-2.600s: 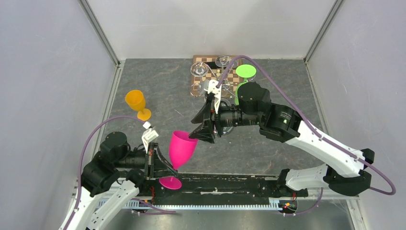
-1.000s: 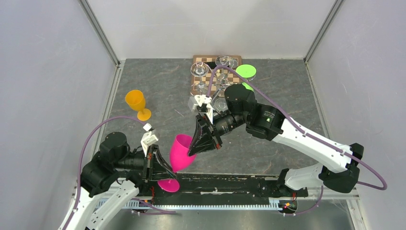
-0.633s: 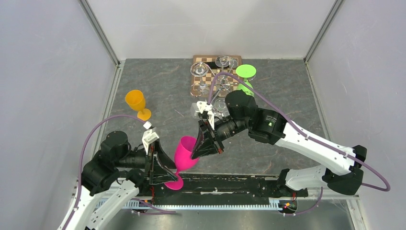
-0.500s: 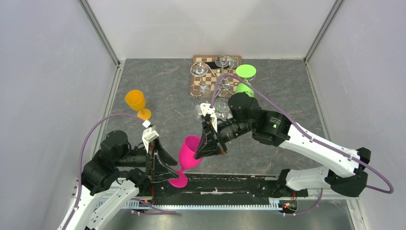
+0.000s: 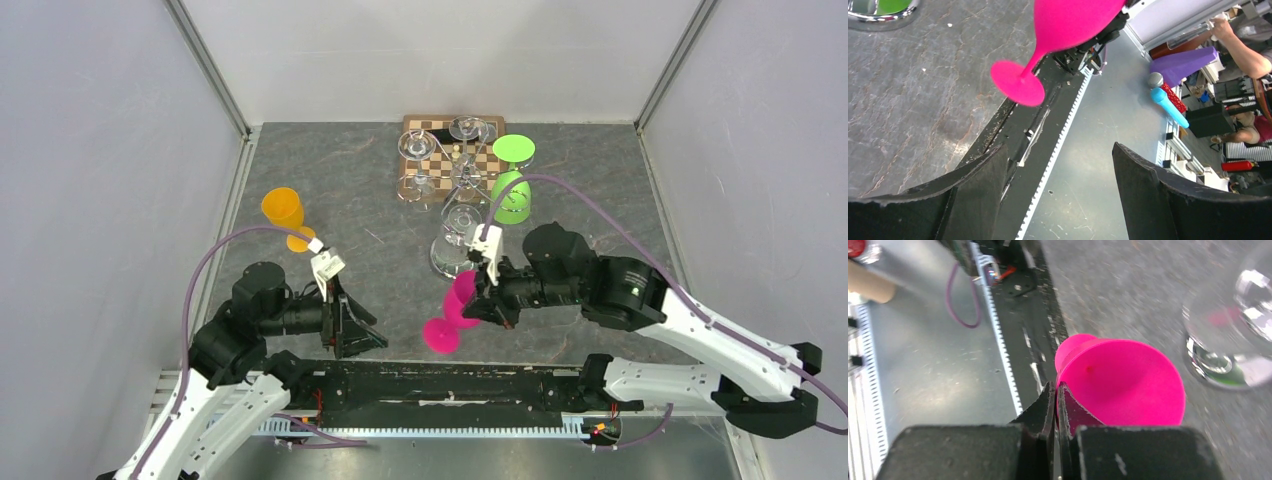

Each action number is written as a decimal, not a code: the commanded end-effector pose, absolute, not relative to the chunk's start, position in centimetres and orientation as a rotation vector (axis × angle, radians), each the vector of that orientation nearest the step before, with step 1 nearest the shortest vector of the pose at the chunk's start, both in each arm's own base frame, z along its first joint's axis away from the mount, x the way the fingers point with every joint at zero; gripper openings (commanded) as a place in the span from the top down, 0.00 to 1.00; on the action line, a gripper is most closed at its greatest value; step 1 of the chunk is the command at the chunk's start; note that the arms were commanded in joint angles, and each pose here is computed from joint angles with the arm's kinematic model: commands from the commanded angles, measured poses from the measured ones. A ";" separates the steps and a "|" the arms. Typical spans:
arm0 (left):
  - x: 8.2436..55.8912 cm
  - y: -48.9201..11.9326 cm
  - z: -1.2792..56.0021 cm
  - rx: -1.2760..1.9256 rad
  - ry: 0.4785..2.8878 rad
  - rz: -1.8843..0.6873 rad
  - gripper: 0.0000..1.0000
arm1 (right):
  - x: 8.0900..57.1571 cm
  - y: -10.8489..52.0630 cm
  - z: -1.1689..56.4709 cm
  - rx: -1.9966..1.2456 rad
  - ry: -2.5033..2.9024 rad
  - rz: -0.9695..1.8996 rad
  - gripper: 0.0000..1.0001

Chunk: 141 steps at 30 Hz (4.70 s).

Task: Take the wine glass off the wine glass rack
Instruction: Place the wine glass at the center of the board, then pick up the wine glass from the wine rack.

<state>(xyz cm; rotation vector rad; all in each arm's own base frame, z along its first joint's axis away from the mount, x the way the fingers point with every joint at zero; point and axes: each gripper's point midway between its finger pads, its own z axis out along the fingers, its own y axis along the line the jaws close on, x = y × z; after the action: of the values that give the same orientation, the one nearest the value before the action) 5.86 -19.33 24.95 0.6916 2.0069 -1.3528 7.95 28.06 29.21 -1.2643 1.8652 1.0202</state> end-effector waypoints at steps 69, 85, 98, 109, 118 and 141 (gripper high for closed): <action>8.8 -19.5 24.4 0.565 1.986 -1.264 0.21 | 46.7 -1.8 21.3 0.159 2.235 -0.153 1.00; 8.9 -19.6 24.1 0.563 2.005 -1.263 0.21 | 48.0 -1.8 18.6 0.151 2.283 -0.162 1.00; 8.9 -19.5 24.1 0.563 2.000 -1.262 0.21 | 48.1 -2.2 20.9 0.164 2.246 -0.184 0.59; 8.8 -19.5 24.2 0.564 1.994 -1.262 0.21 | 46.2 -2.4 28.4 0.174 2.096 -0.176 0.39; 9.0 -19.5 23.9 0.554 2.013 -1.257 0.21 | 43.0 0.0 34.6 0.133 1.953 0.009 0.33; 10.0 -19.0 23.5 0.480 2.044 -1.189 0.21 | 28.9 13.4 44.8 -0.158 1.677 0.899 0.31</action>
<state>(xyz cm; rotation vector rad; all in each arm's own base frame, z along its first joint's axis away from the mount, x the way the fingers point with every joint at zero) 9.60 -18.97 23.10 0.5356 2.0451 -1.1870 32.34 9.92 43.10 -0.0750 1.7372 0.6668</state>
